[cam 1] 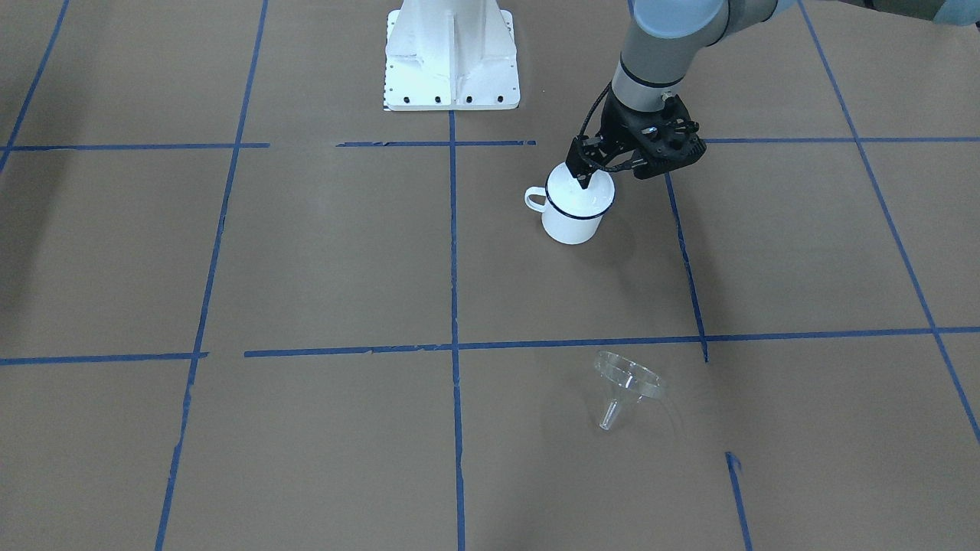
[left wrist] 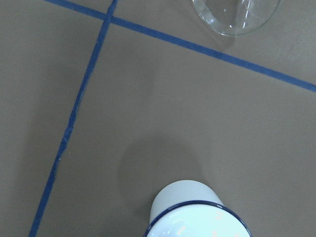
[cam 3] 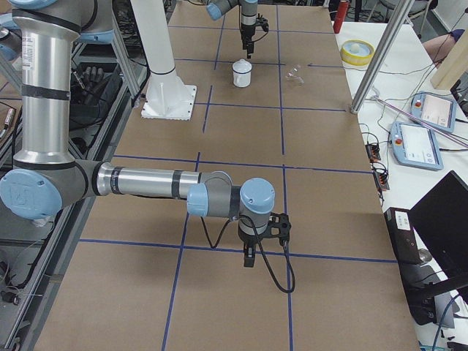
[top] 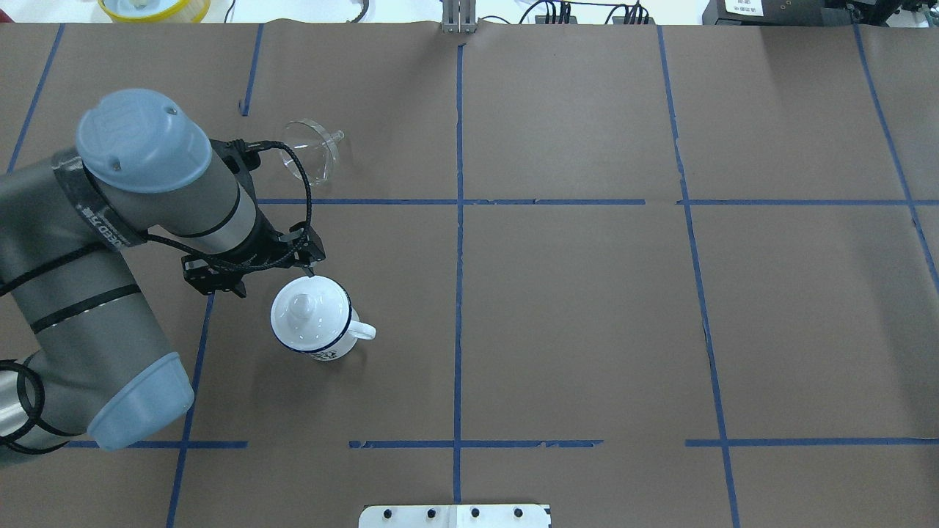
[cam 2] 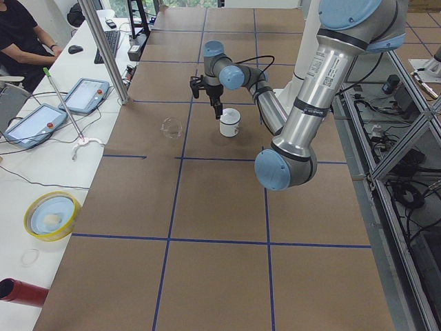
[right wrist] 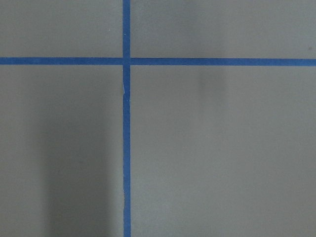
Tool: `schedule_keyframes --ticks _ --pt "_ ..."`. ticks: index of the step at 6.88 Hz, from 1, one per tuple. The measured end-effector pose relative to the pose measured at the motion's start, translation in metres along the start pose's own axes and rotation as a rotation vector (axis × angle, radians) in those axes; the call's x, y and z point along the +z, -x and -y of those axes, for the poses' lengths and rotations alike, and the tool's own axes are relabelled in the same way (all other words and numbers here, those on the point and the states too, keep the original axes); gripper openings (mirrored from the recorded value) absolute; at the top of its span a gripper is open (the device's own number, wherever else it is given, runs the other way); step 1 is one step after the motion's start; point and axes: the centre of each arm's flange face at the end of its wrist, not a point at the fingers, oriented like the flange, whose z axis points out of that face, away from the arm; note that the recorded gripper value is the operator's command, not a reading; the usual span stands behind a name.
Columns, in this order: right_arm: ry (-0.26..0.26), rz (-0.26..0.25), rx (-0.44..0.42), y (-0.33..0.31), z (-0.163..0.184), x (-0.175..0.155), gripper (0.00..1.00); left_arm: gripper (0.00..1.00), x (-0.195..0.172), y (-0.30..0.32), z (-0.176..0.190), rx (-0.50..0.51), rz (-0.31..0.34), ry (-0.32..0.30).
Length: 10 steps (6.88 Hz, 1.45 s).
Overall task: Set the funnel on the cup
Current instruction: 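Move the left gripper down over the white lid on the mug, then close the left gripper on the lid knob and lift it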
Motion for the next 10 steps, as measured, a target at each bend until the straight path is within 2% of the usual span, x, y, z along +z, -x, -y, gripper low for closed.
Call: schedule_keyframes --ticks 2,5,6,10 --pt "0.000 0.000 0.000 0.000 0.000 0.000 1.00 0.85 0.006 -0.009 -0.006 0.015 -0.019 0.003" --pt "-0.001 0.000 0.000 0.000 0.000 0.000 1.00 0.70 0.015 -0.010 -0.003 0.016 -0.027 0.004" --pt "0.000 0.000 0.000 0.000 0.000 0.000 1.00 0.68 0.016 -0.010 -0.003 0.015 -0.026 0.005" --pt "0.000 0.000 0.000 0.000 0.000 0.000 1.00 0.68 0.018 -0.009 -0.006 0.016 -0.023 0.013"
